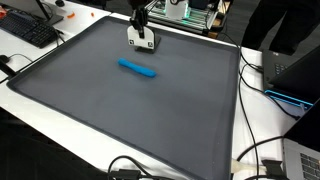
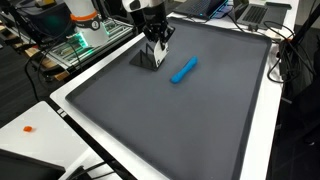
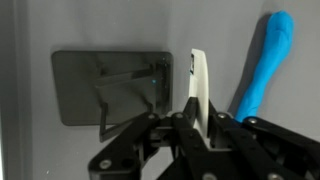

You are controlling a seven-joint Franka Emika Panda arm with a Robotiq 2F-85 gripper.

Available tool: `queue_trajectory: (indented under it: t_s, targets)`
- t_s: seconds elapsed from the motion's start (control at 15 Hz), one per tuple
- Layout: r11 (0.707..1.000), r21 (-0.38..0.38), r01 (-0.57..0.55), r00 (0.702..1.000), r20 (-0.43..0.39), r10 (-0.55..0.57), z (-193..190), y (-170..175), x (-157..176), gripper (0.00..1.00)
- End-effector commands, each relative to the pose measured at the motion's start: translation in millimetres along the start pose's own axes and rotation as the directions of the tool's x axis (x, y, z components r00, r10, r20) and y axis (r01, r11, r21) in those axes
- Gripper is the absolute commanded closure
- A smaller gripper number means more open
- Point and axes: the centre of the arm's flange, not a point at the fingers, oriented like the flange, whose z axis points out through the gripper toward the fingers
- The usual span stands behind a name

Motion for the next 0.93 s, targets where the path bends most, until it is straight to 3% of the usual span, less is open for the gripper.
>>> queue_trajectory:
  t_s: [0.0, 0.2, 0.4, 0.67, 0.87]
  targets:
    - [0.997, -0.015, 0.075, 0.997, 0.012, -0.075, -30, -15, -10, 0.98]
    - [0.985, -0.040, 0.169, 0.985, 0.026, -0.168, -43, -42, -20, 0.98]
    - [0.953, -0.065, 0.296, 0.955, 0.039, -0.294, -52, -71, -33, 0.98]
    - [0.866, -0.115, 0.486, 0.873, 0.037, -0.486, -53, -107, -47, 0.98]
    - [0.773, -0.143, 0.618, 0.784, 0.037, -0.620, -45, -130, -54, 0.98]
